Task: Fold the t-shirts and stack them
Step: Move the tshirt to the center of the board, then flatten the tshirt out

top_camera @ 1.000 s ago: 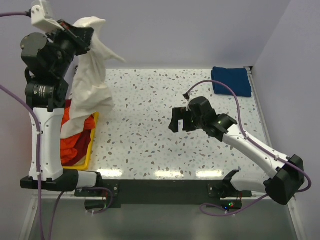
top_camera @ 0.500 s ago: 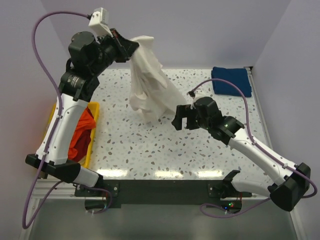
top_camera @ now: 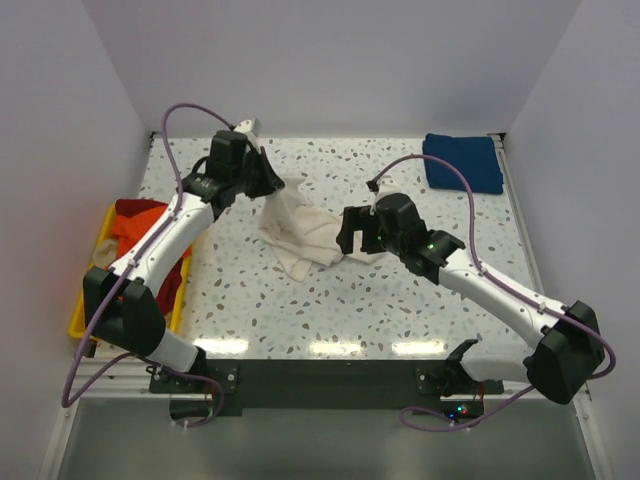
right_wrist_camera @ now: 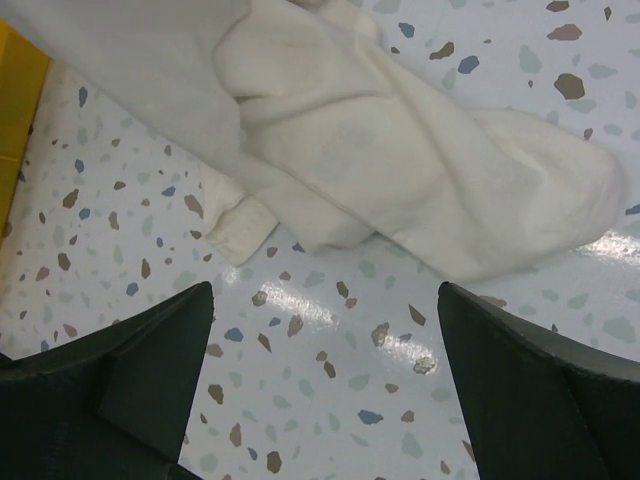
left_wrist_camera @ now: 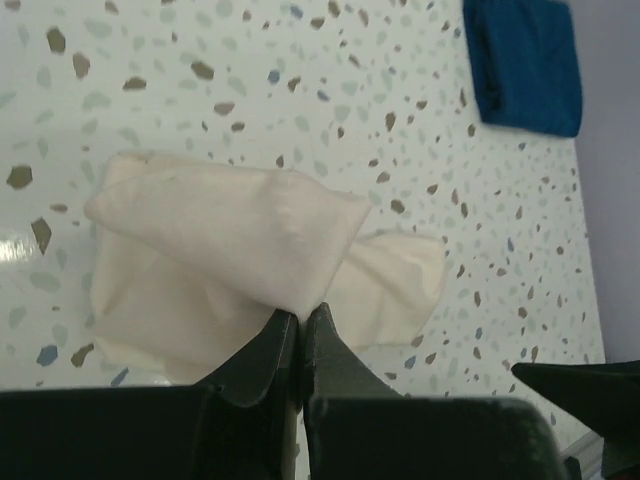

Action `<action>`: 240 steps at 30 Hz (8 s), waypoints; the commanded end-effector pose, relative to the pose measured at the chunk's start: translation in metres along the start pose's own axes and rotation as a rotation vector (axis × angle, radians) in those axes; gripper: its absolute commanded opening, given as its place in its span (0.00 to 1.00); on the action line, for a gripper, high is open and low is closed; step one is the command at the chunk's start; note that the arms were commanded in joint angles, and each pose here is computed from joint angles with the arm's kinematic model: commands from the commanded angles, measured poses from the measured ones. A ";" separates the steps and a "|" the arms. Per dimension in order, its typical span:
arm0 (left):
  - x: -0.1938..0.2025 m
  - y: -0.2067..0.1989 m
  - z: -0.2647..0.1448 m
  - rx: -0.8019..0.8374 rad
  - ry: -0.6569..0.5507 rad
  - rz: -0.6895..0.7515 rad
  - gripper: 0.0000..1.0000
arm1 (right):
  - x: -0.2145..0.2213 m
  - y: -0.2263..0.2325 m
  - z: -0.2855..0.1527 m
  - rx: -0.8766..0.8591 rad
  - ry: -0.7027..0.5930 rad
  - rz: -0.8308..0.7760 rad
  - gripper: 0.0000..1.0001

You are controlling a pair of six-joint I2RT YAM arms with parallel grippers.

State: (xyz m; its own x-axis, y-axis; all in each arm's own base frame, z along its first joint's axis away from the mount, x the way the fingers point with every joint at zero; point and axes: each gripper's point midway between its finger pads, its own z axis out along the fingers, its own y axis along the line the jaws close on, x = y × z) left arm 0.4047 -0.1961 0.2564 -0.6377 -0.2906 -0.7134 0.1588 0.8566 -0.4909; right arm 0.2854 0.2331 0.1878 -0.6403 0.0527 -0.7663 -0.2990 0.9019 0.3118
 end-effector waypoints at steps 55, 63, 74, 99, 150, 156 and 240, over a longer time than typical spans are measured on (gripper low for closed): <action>0.040 -0.059 0.032 0.190 0.073 0.029 0.45 | -0.186 -0.075 0.066 0.341 -0.174 -0.071 0.00; 0.163 -0.092 0.036 0.185 0.232 0.202 0.41 | -0.179 -0.100 0.076 0.350 -0.139 -0.027 0.00; 0.242 -0.106 0.098 0.070 0.317 0.345 0.46 | -0.178 -0.104 0.066 0.329 -0.146 -0.001 0.00; 0.244 -0.098 0.148 -0.024 0.248 0.358 0.13 | -0.183 -0.103 0.045 0.320 -0.177 0.018 0.00; -0.202 -0.057 -0.128 -0.079 -0.746 0.241 0.00 | -0.350 -0.065 -0.130 0.242 -0.782 0.069 0.00; -0.296 -0.059 -0.120 -0.024 -0.839 0.238 0.00 | -0.418 -0.056 -0.121 0.229 -0.883 0.016 0.00; 0.058 0.305 0.047 -1.118 -0.181 -0.325 0.50 | 0.047 -0.159 0.057 0.163 -0.042 0.472 0.67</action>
State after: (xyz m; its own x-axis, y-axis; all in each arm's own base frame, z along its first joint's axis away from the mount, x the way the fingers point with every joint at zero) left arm 0.4500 0.0207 0.0354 -0.4262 -0.5686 -0.7036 -0.7536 0.6535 -0.0716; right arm 0.3371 0.1129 0.0650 -0.6667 0.4750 -0.5743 0.1571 0.8428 0.5148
